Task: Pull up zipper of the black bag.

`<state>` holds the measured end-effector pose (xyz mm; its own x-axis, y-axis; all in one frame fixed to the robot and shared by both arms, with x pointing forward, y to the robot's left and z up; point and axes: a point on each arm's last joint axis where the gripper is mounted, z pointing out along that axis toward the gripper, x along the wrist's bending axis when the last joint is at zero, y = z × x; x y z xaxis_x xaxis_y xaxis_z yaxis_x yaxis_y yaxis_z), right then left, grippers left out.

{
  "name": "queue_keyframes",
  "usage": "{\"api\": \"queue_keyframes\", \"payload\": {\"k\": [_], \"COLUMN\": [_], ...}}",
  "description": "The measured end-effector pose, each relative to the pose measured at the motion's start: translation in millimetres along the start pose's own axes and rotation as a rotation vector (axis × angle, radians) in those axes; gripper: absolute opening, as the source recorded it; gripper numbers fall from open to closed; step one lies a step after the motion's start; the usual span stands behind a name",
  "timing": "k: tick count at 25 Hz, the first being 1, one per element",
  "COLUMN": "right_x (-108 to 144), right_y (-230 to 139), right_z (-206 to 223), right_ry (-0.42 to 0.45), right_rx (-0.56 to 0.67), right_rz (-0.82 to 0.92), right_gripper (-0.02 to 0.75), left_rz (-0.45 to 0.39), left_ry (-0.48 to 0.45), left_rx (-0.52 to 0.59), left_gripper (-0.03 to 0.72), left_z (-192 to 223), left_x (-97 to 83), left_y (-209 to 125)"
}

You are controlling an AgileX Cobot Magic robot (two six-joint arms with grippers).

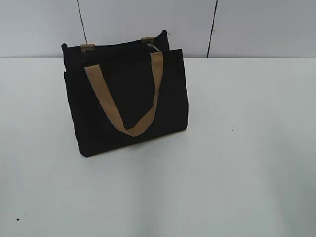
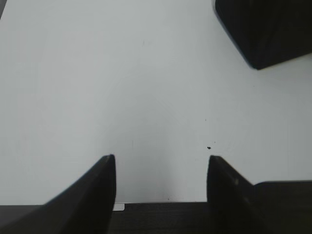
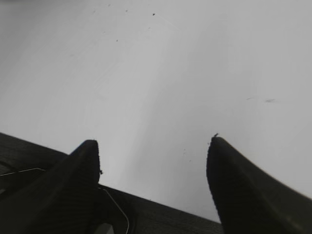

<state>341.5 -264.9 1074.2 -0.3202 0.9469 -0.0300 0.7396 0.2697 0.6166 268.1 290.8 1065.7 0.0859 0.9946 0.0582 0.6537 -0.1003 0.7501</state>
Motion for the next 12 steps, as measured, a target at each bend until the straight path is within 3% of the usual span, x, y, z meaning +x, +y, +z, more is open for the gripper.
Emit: {"api": "queue_keyframes", "payload": {"k": [4,7,12], "right_x": [3.4,4.3,3.8], "right_y": [-29.2,-46.3,-59.3], "right_z": [1.4,-1.1,-19.5], "right_ry": [0.036,0.046,0.045], "right_rx": [-0.014,-0.045,-0.180], "right_rz": [0.003,0.002,-0.023], "right_gripper": [0.526,0.526,0.526], "left_rz": [0.036,0.106,0.175], "left_ry": [0.000,-0.054,-0.128], "left_rx": [-0.051,-0.096,-0.131], "left_gripper": [0.455,0.455,0.455], "left_z": [-8.7,-14.5,-19.1], "left_x": [-5.3,-13.3,-17.4], "left_y": [-10.0,-15.1,-19.6]}}
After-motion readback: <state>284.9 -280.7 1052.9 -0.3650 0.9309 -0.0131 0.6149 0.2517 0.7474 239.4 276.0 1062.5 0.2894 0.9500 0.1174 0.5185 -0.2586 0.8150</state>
